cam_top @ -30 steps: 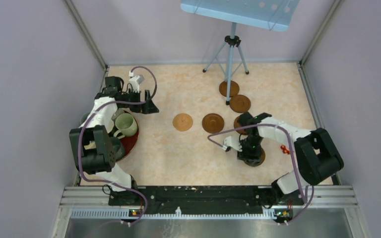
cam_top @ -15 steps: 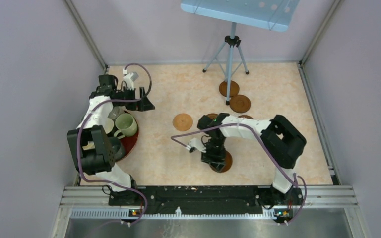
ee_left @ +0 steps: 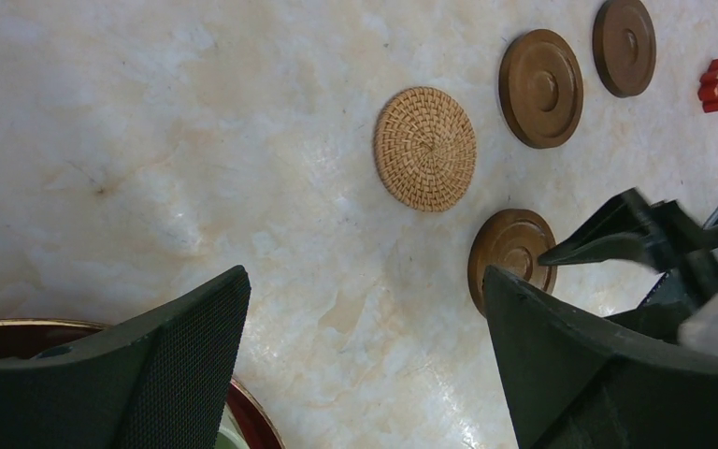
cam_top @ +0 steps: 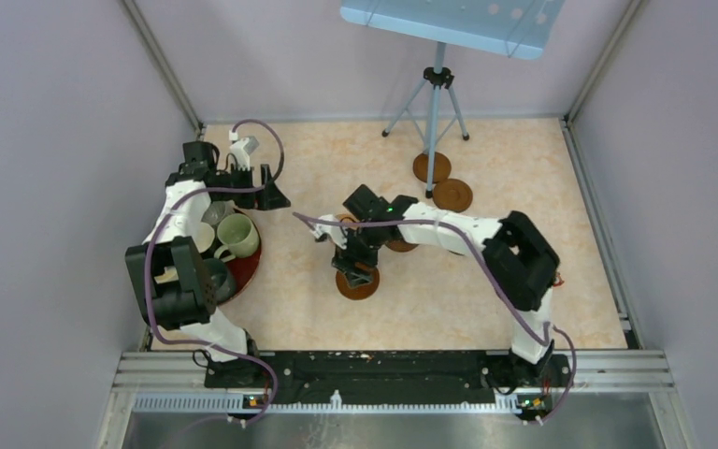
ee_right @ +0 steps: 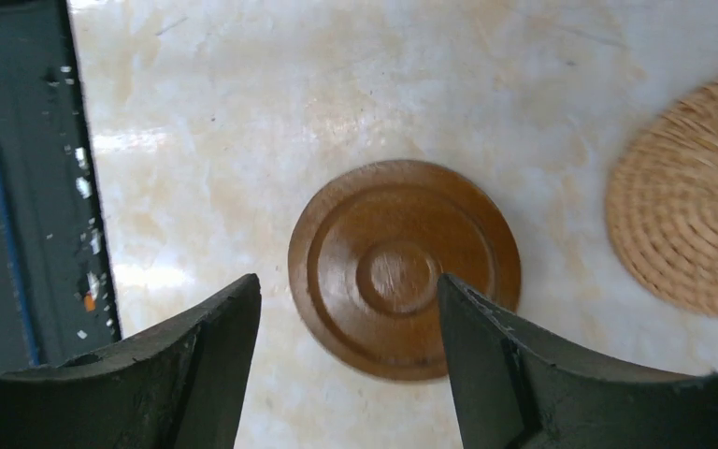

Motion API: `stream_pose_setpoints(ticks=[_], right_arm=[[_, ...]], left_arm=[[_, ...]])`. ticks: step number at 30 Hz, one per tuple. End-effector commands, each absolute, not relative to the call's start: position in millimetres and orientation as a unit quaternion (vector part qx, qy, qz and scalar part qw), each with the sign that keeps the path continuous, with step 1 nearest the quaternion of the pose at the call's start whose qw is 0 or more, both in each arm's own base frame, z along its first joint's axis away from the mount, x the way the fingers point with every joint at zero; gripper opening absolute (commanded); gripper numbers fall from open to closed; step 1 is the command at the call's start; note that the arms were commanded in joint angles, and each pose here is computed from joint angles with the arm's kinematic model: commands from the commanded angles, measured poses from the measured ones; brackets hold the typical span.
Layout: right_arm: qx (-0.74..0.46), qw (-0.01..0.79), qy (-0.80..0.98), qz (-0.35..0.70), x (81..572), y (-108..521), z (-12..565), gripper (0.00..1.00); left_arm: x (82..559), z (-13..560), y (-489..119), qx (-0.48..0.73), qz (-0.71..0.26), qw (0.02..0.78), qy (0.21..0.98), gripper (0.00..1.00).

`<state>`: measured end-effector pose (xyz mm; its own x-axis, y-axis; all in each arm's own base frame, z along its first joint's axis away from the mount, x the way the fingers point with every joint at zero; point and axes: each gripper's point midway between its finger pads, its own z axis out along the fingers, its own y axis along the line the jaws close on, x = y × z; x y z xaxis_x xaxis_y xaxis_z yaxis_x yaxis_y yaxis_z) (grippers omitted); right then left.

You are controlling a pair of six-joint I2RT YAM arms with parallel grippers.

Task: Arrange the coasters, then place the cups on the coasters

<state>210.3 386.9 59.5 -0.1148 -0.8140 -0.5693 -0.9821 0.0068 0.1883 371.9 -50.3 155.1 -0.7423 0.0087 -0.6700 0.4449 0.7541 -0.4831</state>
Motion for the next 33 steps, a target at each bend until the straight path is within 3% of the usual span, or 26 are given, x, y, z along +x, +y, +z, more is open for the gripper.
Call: stream_pose_setpoints(ticks=[1,9,18,25,33], right_arm=[[-0.59,0.281,0.681,0.331,242,367,153,0.69],[-0.465,0.339,0.748,0.33,270,235,166,0.64],[-0.279,0.374,0.867,0.178,372,87,123,0.53],[-0.234,0.378,0.889,0.108,430,58,108,0.54],[-0.2,0.375,0.899,0.106,471,59,95,0.55]], left_arm=[[375,181,-53,0.156,-0.331,0.365,0.856,0.99],[369,185,-59,0.158,-0.345,0.368,0.849,0.99],[365,190,-59,0.16,-0.342,0.375,0.846,0.99],[364,191,-59,0.161,-0.338,0.377,0.848,0.99],[363,192,-59,0.16,-0.338,0.378,0.847,0.99]])
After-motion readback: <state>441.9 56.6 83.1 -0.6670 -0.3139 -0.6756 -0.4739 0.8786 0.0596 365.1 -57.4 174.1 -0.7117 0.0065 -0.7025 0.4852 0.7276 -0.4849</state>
